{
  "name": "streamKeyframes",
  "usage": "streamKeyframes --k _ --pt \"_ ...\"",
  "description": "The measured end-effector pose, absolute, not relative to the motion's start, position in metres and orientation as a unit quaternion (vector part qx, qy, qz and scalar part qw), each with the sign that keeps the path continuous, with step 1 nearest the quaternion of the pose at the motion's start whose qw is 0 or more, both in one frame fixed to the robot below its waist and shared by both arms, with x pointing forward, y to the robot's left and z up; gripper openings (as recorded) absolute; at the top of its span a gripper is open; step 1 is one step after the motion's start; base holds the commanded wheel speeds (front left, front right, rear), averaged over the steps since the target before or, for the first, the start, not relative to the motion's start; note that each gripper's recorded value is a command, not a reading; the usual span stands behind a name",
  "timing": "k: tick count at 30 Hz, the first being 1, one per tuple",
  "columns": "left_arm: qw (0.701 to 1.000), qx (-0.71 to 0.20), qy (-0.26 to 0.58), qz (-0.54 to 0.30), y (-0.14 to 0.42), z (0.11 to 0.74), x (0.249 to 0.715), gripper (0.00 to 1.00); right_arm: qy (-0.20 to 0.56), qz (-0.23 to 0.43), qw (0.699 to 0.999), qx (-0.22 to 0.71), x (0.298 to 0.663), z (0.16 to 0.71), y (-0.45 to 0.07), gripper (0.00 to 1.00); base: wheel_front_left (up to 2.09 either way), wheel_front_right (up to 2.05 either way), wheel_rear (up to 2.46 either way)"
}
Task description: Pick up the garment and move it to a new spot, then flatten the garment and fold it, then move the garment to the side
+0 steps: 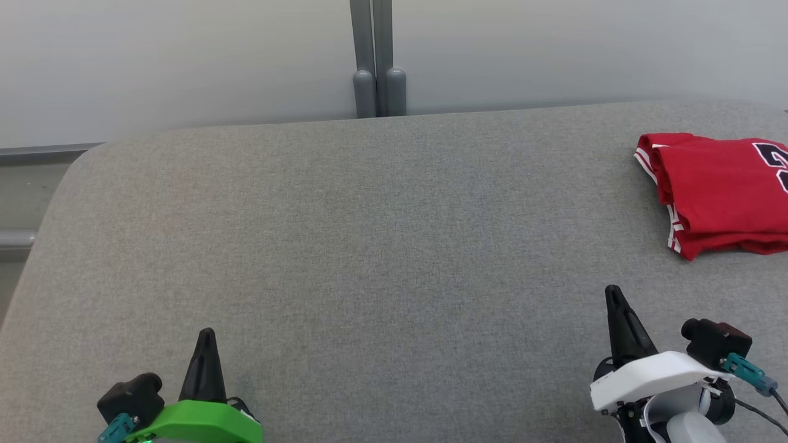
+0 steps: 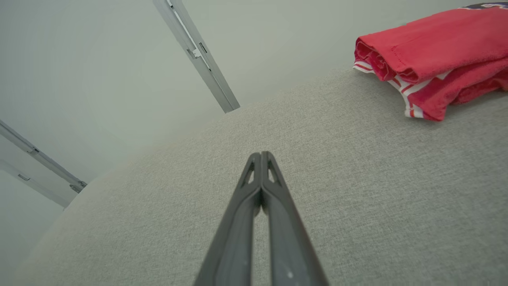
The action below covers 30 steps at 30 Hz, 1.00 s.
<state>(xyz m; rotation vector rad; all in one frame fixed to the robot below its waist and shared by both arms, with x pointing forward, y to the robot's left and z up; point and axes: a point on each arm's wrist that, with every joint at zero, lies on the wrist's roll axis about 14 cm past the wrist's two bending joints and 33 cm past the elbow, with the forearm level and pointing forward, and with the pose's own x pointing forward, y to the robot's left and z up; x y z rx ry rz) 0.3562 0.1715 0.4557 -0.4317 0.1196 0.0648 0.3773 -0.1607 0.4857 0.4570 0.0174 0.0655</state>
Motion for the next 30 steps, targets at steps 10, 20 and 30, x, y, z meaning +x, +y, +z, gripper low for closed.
streamKeyframes --k 10,20,30 --pt "0.954 -0.289 0.066 0.045 0.177 0.456 0.36 0.0 0.018 0.013 0.954 0.3 0.378 0.484 -0.169 0.0 0.0 0.0 0.0" --pt "0.93 -0.356 0.069 0.052 0.182 0.457 0.363 0.0 0.023 -0.001 0.931 0.365 0.379 0.483 -0.176 0.0 0.0 0.0 0.0" --pt "0.904 -0.419 0.065 0.054 0.185 0.461 0.367 0.0 0.025 -0.01 0.905 0.424 0.381 0.484 -0.18 0.0 0.0 0.0 0.0"
